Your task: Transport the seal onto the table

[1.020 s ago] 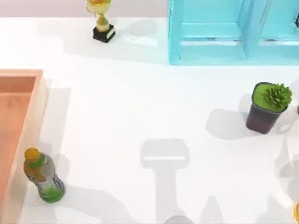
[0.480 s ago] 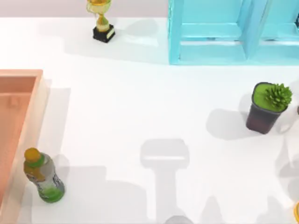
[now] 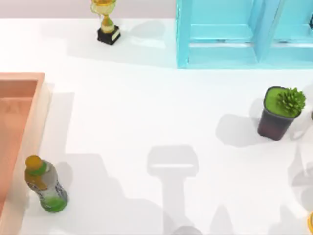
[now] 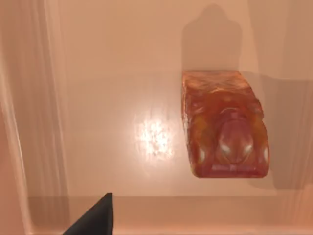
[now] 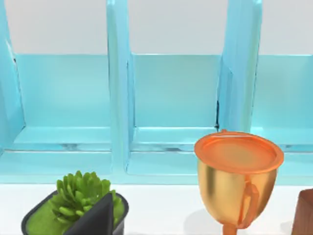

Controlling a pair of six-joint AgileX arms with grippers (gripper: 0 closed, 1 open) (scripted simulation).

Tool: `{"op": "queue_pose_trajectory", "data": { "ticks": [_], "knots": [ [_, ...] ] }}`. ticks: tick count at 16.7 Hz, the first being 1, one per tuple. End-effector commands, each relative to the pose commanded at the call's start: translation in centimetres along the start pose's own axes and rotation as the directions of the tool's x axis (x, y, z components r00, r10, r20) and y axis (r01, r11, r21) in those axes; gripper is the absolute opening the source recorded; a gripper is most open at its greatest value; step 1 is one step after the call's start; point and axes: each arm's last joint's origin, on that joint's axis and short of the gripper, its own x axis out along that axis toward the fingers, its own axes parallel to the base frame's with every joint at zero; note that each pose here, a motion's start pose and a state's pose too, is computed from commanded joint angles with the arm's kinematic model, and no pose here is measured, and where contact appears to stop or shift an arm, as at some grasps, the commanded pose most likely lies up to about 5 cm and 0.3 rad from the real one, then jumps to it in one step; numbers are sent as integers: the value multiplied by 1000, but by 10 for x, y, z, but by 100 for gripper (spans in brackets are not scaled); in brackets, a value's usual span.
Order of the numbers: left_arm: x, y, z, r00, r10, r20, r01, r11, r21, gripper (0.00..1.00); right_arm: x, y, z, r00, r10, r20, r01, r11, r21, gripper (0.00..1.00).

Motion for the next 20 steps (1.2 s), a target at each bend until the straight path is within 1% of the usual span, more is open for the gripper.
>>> {"op": "queue_pose_trajectory", "data": {
  "ticks": [6, 9, 15, 17, 20],
  "knots": [
    [4, -1, 0, 1000, 1, 1, -1, 1000, 2, 100, 0, 0, 0, 1000, 0, 0, 0, 1000, 0, 100],
    [26, 0, 3, 1000, 0, 0, 0, 1000, 0, 100, 0, 0, 0, 1000, 0, 0, 0, 1000, 0, 100],
    [85, 1, 2, 1000, 0, -1, 0, 1000, 0, 100, 0, 0, 0, 1000, 0, 0, 0, 1000, 0, 100],
    [97, 0, 0, 1000, 0, -1, 0, 1000, 0, 100, 0, 0, 0, 1000, 0, 0, 0, 1000, 0, 100],
    [100, 0, 0, 1000, 0, 0, 0, 1000, 0, 100, 0, 0, 0, 1000, 0, 0, 0, 1000, 0, 100]
  ]
}}
